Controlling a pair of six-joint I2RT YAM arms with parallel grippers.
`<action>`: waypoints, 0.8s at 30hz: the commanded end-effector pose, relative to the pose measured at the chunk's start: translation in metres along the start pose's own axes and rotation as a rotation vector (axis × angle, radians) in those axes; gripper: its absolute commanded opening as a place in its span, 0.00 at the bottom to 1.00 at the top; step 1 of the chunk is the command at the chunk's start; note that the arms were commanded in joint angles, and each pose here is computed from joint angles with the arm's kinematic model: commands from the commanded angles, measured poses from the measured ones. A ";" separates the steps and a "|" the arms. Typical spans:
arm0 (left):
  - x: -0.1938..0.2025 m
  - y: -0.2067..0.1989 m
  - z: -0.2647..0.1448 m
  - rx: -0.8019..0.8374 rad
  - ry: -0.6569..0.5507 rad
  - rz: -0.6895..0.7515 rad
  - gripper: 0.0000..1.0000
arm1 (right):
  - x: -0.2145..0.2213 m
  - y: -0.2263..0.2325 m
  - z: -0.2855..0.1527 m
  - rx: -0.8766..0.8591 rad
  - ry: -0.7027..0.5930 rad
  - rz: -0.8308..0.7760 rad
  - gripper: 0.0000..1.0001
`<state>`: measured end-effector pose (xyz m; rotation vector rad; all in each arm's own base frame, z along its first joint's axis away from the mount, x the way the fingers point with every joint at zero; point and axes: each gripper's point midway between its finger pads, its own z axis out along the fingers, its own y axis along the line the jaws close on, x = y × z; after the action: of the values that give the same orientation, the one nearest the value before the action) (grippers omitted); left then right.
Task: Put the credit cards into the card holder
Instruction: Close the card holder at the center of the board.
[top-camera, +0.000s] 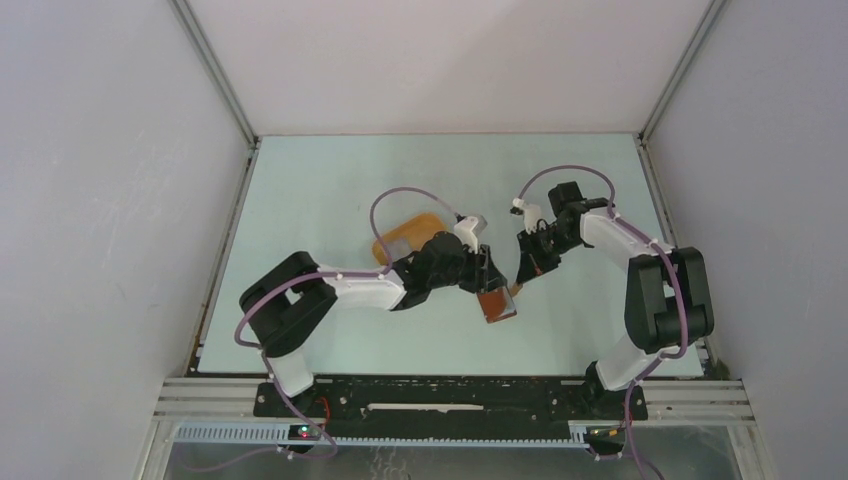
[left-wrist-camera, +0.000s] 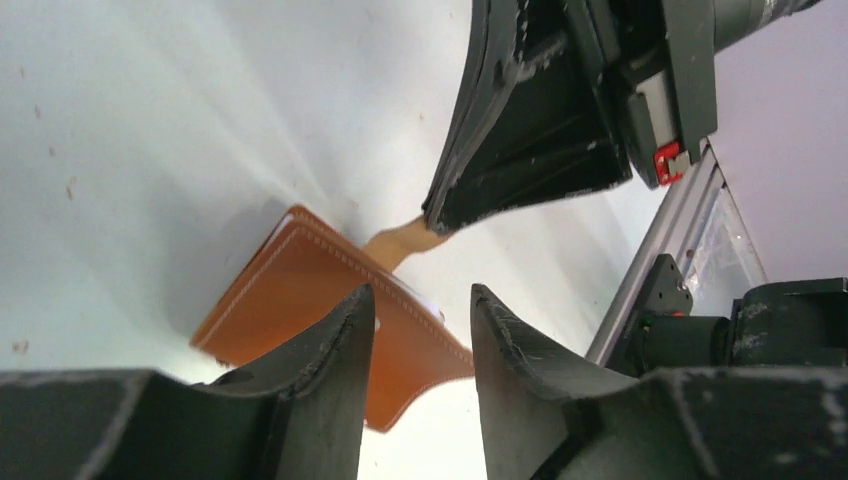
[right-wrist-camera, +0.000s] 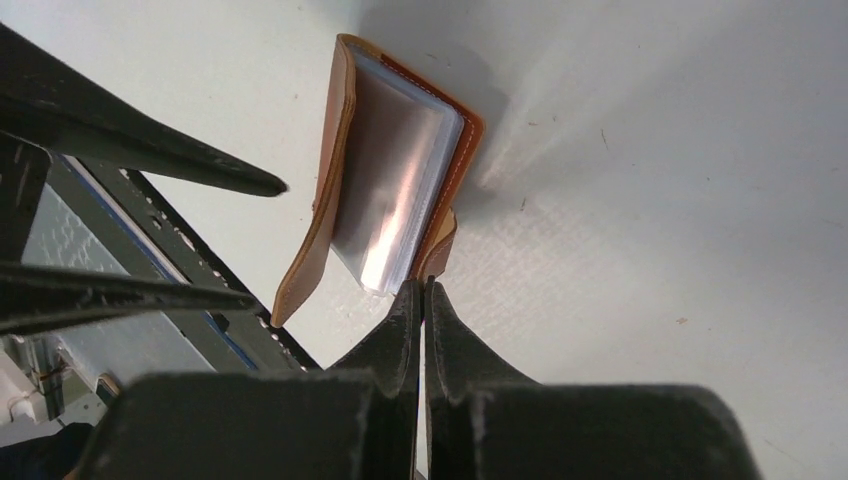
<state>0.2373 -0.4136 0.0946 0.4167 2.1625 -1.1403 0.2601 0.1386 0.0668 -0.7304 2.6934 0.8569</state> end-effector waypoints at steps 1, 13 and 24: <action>-0.012 0.001 0.020 -0.004 0.009 0.099 0.46 | -0.011 0.009 -0.005 -0.057 -0.022 -0.022 0.00; 0.010 0.014 0.043 -0.002 0.033 0.031 0.47 | -0.013 0.012 0.001 -0.100 -0.005 0.021 0.00; 0.035 0.037 0.050 -0.075 0.100 -0.044 0.30 | -0.019 0.001 0.003 -0.064 -0.023 0.053 0.00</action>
<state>0.2506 -0.4368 0.0409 0.4197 2.2576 -1.1117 0.2587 0.1460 0.0627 -0.6973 2.7221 0.9683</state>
